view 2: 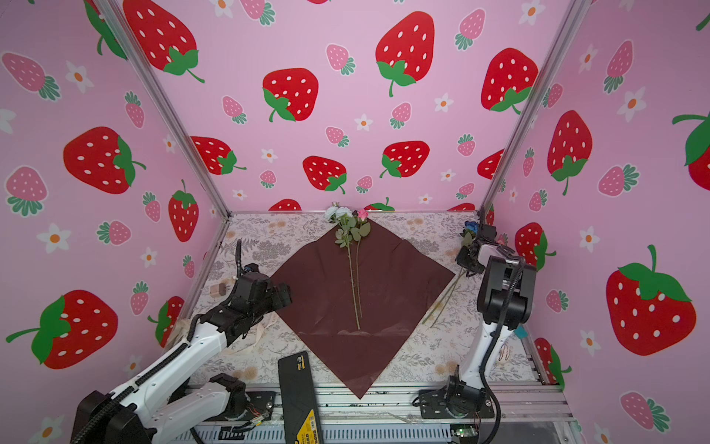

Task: Tie the bouquet of fake flowers
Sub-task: 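Grasp the blue rose stem with the right gripper and lift it, then lay the blue rose on the sheet beside the other flowers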

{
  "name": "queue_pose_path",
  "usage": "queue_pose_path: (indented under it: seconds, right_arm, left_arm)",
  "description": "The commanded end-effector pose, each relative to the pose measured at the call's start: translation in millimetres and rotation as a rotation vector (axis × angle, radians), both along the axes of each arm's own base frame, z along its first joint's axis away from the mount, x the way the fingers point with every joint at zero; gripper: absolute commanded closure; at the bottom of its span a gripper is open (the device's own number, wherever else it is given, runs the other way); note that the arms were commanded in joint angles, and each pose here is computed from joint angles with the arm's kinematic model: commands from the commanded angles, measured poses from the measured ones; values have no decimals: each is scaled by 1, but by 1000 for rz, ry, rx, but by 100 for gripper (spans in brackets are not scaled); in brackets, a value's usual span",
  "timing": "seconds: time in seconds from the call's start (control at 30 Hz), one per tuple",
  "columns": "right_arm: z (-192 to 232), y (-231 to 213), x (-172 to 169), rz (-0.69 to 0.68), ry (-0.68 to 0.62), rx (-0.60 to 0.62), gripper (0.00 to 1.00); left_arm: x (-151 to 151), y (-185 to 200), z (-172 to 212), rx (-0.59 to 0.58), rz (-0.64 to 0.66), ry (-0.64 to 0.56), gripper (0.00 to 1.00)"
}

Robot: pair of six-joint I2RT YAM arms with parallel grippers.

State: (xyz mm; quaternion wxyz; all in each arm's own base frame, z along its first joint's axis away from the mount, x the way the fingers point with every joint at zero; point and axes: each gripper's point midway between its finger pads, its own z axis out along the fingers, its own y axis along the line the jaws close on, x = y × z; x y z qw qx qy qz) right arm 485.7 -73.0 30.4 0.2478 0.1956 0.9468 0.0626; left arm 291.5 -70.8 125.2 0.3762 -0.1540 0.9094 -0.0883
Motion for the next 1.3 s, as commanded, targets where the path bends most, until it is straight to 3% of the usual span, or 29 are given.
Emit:
queue_pose_path:
  seconds: [0.0,0.37,0.43,0.8,1.0,1.27]
  right_arm:
    - [-5,1,7,23,2,-10,76]
    - [-18,7,8,47,44,-55,96]
    - [-7,8,10,49,33,-75,100]
    - [96,33,-1,69,-127,-95,100]
    - [131,83,-21,130,-208,-5,100]
    - [144,202,-34,305,-277,121,100]
  left_arm:
    - [5,2,12,-13,28,-26,1]
    - [4,2,13,-19,28,-26,1]
    - [4,3,13,-15,29,-25,1]
    - [1,4,18,-19,30,-41,1]
    - [3,1,23,-39,20,-62,1]
    - [3,-4,22,-68,11,-55,1]
